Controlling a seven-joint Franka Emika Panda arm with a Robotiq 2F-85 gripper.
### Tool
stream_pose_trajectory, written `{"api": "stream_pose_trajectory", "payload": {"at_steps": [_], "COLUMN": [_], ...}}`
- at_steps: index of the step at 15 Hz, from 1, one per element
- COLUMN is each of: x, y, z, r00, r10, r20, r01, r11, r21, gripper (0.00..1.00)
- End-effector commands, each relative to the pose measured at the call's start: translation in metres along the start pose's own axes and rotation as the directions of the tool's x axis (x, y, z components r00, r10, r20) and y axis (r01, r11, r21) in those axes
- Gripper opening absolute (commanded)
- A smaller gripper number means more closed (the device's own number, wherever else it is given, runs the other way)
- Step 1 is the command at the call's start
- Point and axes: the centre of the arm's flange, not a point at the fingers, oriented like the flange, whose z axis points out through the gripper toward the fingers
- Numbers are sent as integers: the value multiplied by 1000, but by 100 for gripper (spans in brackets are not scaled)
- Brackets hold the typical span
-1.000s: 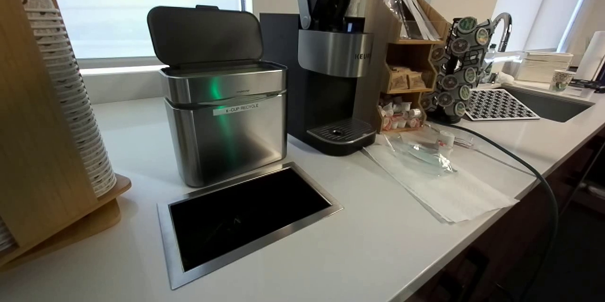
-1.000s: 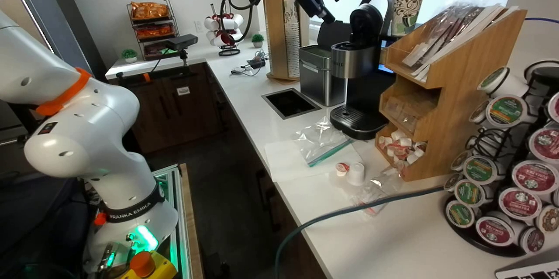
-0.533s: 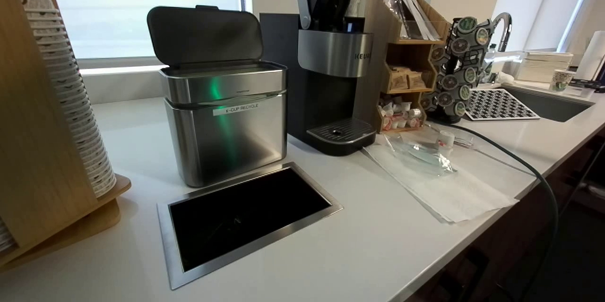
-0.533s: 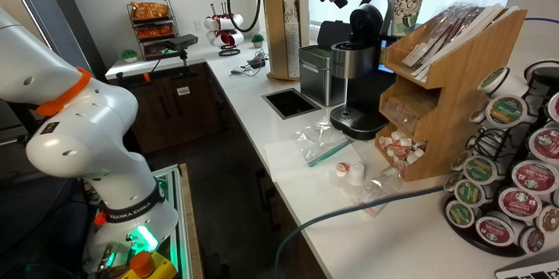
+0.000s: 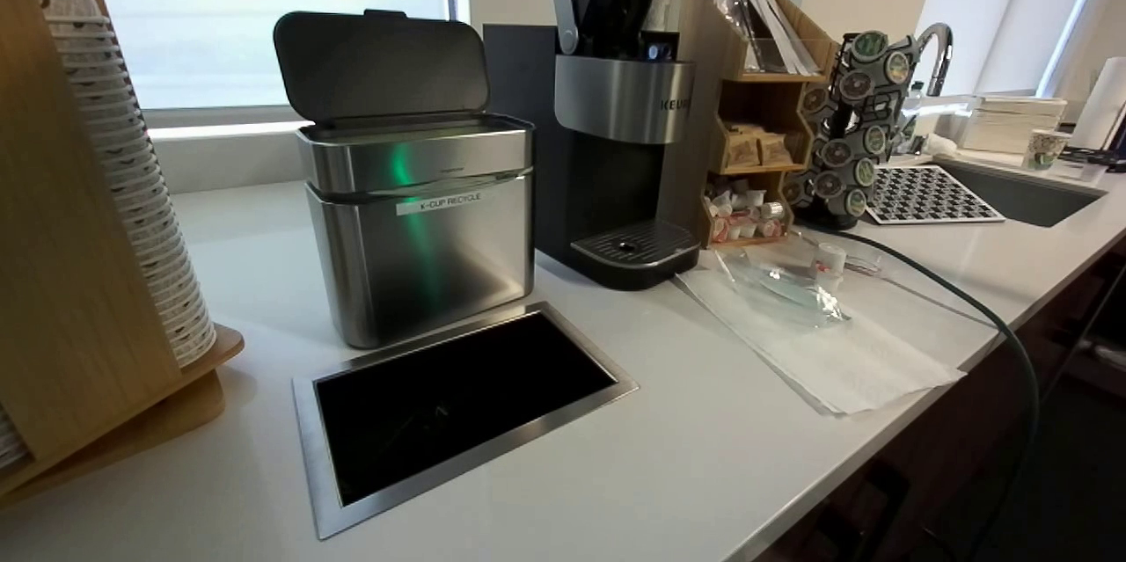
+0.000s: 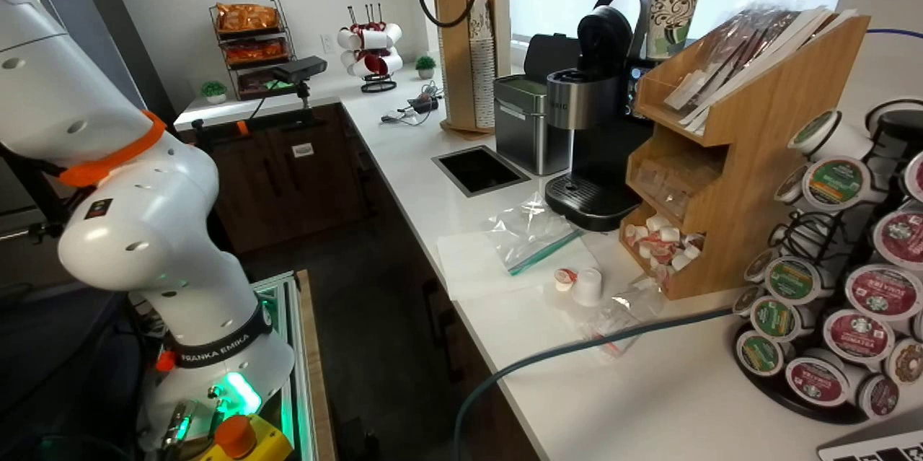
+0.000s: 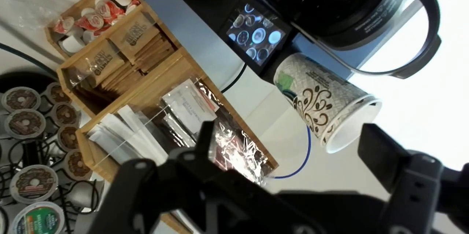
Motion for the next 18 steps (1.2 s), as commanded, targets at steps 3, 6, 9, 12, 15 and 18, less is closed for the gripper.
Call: {"api": "stream_pose_trajectory", "payload": {"at_steps": [3, 6, 9, 12, 15, 18], "x": [41, 54, 63, 69, 73, 76], "y": [-28, -39, -50, -60, -67, -73], "z": [23, 35, 48, 63, 81, 97], "r00": [996, 995, 994, 993, 992, 990], "r10": [-41, -51, -68, -83, -103, -111], "r20": [82, 91, 90, 87, 78, 82], "r01": [45, 56, 74, 90, 109, 118], "r11": [998, 996, 995, 993, 990, 990], "r21": [-44, -63, -69, -80, -85, -80], "gripper": [100, 100, 100, 100, 100, 100]}}
